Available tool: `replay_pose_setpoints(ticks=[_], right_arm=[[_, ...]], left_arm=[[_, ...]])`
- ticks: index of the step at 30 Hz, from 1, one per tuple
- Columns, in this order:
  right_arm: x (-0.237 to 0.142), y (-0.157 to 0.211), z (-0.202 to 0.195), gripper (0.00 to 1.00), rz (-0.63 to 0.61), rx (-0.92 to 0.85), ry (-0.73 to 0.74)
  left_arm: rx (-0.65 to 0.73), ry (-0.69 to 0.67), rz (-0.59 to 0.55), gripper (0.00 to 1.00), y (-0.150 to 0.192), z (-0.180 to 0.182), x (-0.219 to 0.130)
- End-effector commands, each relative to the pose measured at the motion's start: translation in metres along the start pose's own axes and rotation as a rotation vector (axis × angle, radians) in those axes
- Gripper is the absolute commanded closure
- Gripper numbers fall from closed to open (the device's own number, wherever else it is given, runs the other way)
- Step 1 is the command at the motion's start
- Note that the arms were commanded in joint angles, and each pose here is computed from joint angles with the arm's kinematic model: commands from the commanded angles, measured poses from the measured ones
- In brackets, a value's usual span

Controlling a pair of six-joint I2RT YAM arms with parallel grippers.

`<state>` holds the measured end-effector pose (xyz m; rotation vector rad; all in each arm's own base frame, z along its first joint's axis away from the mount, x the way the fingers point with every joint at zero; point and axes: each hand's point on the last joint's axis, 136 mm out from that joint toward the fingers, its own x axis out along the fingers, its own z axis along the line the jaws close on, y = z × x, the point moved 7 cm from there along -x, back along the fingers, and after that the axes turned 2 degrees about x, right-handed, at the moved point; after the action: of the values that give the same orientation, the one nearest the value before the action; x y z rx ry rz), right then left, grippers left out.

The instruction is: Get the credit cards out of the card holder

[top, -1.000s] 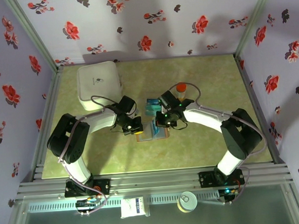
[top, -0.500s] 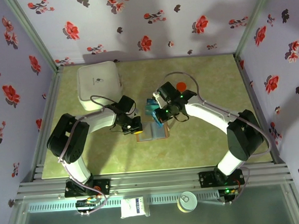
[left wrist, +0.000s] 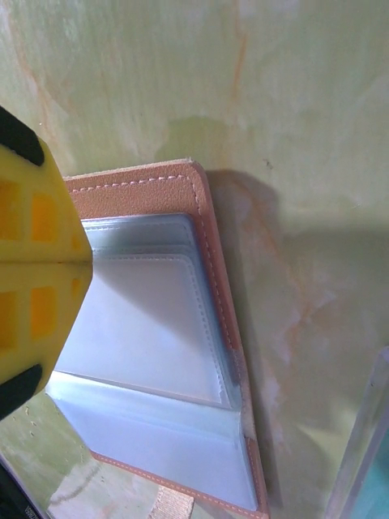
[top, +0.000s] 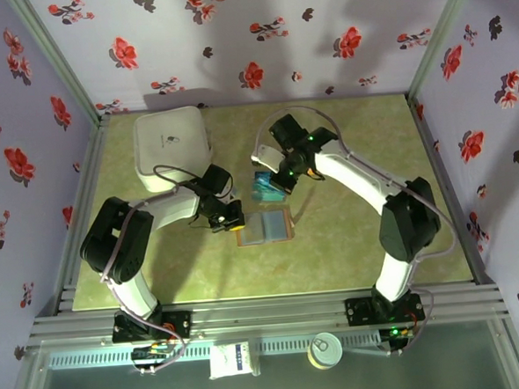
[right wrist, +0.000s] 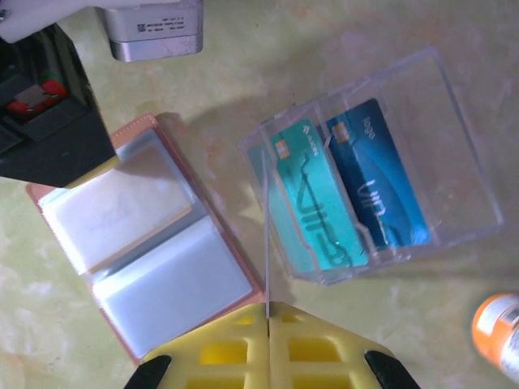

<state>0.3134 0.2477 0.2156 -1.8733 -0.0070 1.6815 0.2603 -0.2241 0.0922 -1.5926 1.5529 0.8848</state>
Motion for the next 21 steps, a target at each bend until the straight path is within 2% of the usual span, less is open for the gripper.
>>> replay_pose_setpoints(ticks=[1,14,21], right_arm=[[0.002,-0.003,-0.009,1.00,0.046,-0.122,-0.053],[0.027,-0.023,-0.055,1.00,0.101,-0.173,-0.151],[0.045,-0.022,-0.065,1.00,0.149,-0.190,-0.191]], left_arm=[[0.027,0.005,-0.017,0.95,0.000,-0.002,-0.013],[0.001,0.009,-0.045,0.93,0.001,0.007,-0.026],[-0.014,0.007,-0.057,0.93,0.001,0.013,-0.031]])
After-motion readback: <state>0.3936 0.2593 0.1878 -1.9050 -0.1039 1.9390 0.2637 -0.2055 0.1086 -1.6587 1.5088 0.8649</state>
